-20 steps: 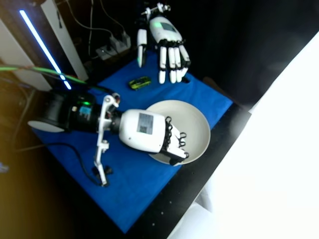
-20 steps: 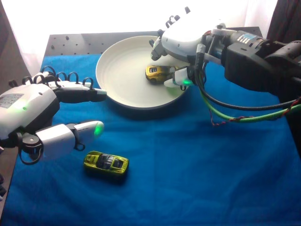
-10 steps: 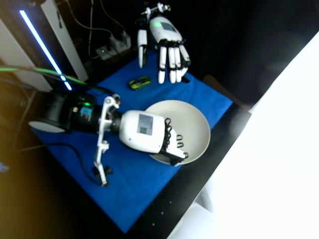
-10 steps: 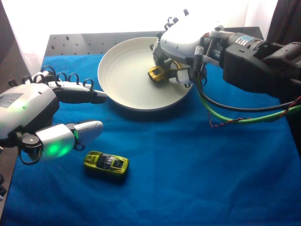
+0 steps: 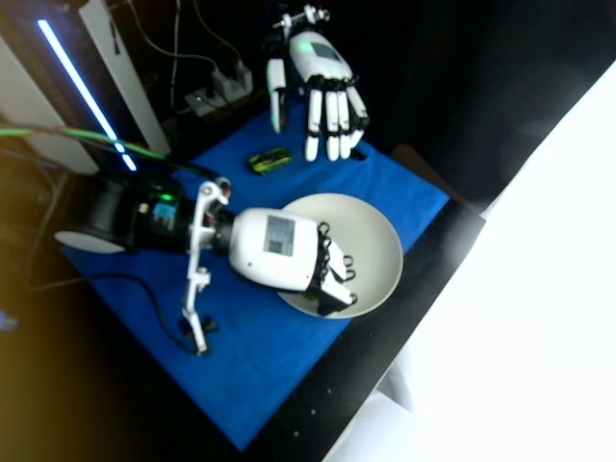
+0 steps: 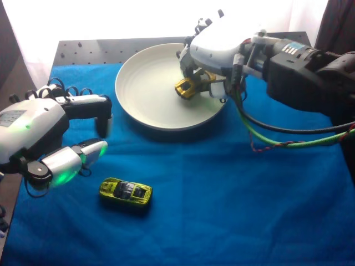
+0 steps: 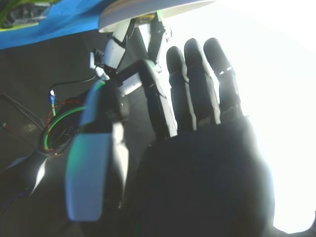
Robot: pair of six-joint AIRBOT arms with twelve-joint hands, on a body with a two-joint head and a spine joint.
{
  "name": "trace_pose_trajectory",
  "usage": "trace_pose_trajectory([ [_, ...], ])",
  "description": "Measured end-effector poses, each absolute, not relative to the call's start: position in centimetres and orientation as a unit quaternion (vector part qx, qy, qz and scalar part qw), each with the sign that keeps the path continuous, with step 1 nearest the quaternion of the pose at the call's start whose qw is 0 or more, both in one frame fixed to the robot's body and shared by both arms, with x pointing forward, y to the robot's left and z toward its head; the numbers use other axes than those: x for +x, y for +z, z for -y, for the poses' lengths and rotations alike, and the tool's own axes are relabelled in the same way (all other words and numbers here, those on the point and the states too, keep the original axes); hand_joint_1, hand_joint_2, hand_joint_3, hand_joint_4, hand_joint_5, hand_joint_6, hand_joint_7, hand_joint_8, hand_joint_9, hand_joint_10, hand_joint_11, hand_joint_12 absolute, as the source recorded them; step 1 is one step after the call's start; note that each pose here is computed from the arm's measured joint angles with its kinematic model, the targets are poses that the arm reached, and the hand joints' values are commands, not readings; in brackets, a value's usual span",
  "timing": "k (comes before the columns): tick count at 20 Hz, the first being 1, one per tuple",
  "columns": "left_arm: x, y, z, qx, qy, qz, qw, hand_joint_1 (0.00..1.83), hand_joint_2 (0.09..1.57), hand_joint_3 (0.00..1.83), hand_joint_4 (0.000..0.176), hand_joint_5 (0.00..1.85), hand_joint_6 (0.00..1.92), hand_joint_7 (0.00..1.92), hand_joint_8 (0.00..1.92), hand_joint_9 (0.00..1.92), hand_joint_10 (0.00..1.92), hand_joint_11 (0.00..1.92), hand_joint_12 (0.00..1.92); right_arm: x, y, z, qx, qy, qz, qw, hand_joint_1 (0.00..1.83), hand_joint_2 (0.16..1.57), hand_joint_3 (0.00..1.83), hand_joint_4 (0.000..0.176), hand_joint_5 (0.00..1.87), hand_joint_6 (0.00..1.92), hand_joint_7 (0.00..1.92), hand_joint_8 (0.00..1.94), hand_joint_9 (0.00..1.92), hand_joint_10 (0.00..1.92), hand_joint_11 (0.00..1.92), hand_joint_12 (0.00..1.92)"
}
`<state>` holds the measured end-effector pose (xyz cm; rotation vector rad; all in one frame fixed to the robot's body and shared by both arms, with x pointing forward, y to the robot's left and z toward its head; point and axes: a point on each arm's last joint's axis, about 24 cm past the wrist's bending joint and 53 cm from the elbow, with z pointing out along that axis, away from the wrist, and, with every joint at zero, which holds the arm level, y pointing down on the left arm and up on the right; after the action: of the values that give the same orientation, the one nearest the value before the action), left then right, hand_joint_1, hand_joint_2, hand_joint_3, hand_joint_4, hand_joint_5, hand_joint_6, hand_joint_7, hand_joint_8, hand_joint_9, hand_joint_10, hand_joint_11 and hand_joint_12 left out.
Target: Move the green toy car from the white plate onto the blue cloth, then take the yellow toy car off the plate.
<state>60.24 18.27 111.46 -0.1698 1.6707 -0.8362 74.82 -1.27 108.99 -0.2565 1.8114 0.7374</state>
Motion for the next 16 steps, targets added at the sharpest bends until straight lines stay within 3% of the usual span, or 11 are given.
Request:
trace_pose_trajectory([
  [2,60.2,111.4,-18.3,-0.073,-0.359,-0.719,0.591,0.71,1.38,0.00,0.176,0.50,1.68,0.57,0.01,0.46,0.05,0.00,1.14,74.8,110.1,2.1,-0.104,0.315,-0.756,0.564,1.24,1.17,0.00,0.000,0.82,1.01,0.95,1.27,1.00,1.21,0.81,1.77],
  [4,60.2,111.3,-18.4,-0.076,-0.358,-0.719,0.591,0.70,1.38,0.00,0.176,0.49,1.69,0.56,0.00,0.45,0.05,0.00,1.13,74.7,111.6,3.1,-0.099,0.318,-0.745,0.578,1.25,1.17,0.00,0.000,0.81,0.99,0.96,1.30,1.03,1.34,0.90,1.79],
  [5,60.2,111.4,-18.4,-0.076,-0.358,-0.719,0.591,0.71,1.38,0.00,0.176,0.49,1.68,0.56,0.01,0.46,0.05,0.00,1.19,74.6,112.4,3.5,-0.097,0.322,-0.737,0.586,1.25,1.17,0.00,0.000,0.79,1.04,0.97,1.28,1.00,1.29,0.88,1.73],
  [7,60.2,111.2,-18.5,-0.075,-0.357,-0.720,0.591,0.71,1.38,0.00,0.176,0.49,1.68,0.56,0.00,0.46,0.05,0.00,1.22,74.2,113.6,4.2,-0.094,0.326,-0.727,0.596,1.24,1.19,0.00,0.000,0.79,1.03,0.91,1.39,0.86,1.45,0.76,1.86],
  [9,60.2,111.1,-18.7,-0.081,-0.354,-0.721,0.590,0.70,1.38,0.00,0.176,0.49,1.68,0.56,0.00,0.46,0.05,0.00,1.19,73.4,115.0,4.9,-0.092,0.334,-0.716,0.606,1.24,1.19,0.00,0.000,0.80,1.01,0.92,1.38,0.94,1.53,0.86,1.90],
  [11,60.3,111.1,-18.8,-0.082,-0.354,-0.721,0.590,0.70,1.39,0.00,0.176,0.49,1.69,0.56,0.00,0.45,0.05,0.00,1.20,72.4,116.6,5.8,-0.092,0.339,-0.703,0.618,1.25,1.17,0.00,0.000,0.86,0.95,0.92,1.39,0.90,1.55,0.79,1.88],
  [13,60.3,111.0,-18.9,-0.084,-0.352,-0.722,0.590,0.70,1.39,0.00,0.176,0.49,1.69,0.56,0.00,0.44,0.05,0.00,1.14,71.4,118.0,6.5,-0.099,0.343,-0.688,0.632,1.24,1.20,0.00,0.000,0.86,0.92,0.82,1.55,0.79,1.70,0.73,1.92],
  [16,59.9,110.5,-19.2,-0.089,-0.349,-0.725,0.587,0.69,1.39,0.00,0.176,0.48,1.70,0.55,0.00,0.45,0.05,0.00,1.18,68.5,118.3,6.1,-0.124,0.354,-0.674,0.636,1.36,1.18,0.00,0.000,0.83,0.95,0.87,1.23,0.78,1.56,0.79,1.75],
])
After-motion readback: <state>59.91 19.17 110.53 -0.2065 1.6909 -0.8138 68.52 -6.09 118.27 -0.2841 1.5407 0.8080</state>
